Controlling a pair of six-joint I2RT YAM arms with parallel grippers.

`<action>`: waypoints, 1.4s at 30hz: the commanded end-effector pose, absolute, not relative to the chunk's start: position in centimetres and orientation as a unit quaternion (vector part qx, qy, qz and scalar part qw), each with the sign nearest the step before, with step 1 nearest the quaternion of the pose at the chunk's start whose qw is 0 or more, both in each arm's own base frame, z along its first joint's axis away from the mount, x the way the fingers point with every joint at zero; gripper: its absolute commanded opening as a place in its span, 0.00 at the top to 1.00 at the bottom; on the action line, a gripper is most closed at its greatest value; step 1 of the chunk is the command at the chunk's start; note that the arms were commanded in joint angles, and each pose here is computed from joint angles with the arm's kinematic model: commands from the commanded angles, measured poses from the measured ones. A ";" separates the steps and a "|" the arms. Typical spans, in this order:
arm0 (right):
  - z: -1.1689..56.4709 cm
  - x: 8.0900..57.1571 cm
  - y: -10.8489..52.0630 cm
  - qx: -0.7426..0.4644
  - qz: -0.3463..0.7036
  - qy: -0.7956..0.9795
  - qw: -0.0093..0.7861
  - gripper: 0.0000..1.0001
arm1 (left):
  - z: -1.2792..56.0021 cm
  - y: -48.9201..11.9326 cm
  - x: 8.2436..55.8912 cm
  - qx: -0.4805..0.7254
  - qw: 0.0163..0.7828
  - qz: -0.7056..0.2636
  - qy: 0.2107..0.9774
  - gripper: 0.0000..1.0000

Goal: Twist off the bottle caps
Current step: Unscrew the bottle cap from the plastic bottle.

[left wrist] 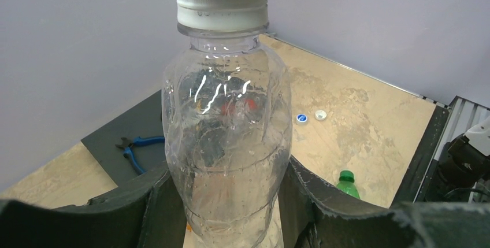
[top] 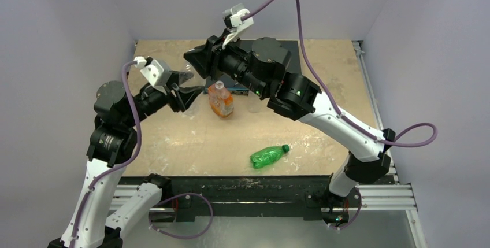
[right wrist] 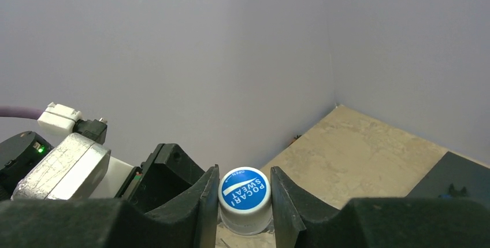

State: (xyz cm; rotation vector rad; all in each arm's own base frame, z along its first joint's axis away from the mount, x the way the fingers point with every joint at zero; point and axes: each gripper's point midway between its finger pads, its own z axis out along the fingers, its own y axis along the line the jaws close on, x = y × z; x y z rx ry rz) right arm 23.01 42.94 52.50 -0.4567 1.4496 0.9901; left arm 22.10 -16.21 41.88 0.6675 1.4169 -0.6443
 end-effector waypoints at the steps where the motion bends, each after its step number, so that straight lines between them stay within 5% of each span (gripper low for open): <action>1: 54.2 22.4 43.1 -0.194 0.449 0.615 0.619 0.69 | 43.3 -16.3 22.1 0.295 0.679 -0.287 0.608 0.83; 4: 54.2 22.5 43.2 -0.194 0.449 0.615 0.618 0.76 | 43.3 -16.4 22.0 0.295 0.678 -0.291 0.607 0.83; 7: 53.7 22.5 43.7 -0.201 0.450 0.618 0.613 1.00 | 43.7 -16.7 21.8 0.300 0.677 -0.300 0.601 0.84; 25: 57.4 11.5 37.2 -0.415 0.646 0.365 0.526 1.00 | 49.3 -20.8 10.6 0.430 0.556 -0.533 0.472 0.88; 33: 55.7 6.6 35.0 -0.536 0.679 0.269 0.423 1.00 | 49.7 -20.7 8.5 0.453 0.519 -0.556 0.465 0.92; 38: 55.8 7.8 35.1 -0.522 0.679 0.279 0.434 1.00 | 49.4 -20.6 8.7 0.456 0.527 -0.548 0.464 0.92; 41: 58.3 13.2 36.5 -0.403 0.649 0.365 0.532 0.81 | 48.5 -20.6 10.3 0.435 0.544 -0.528 0.486 0.92; 42: 58.8 14.7 36.6 -0.363 0.639 0.387 0.557 0.65 | 47.8 -20.6 11.2 0.429 0.558 -0.509 0.496 0.92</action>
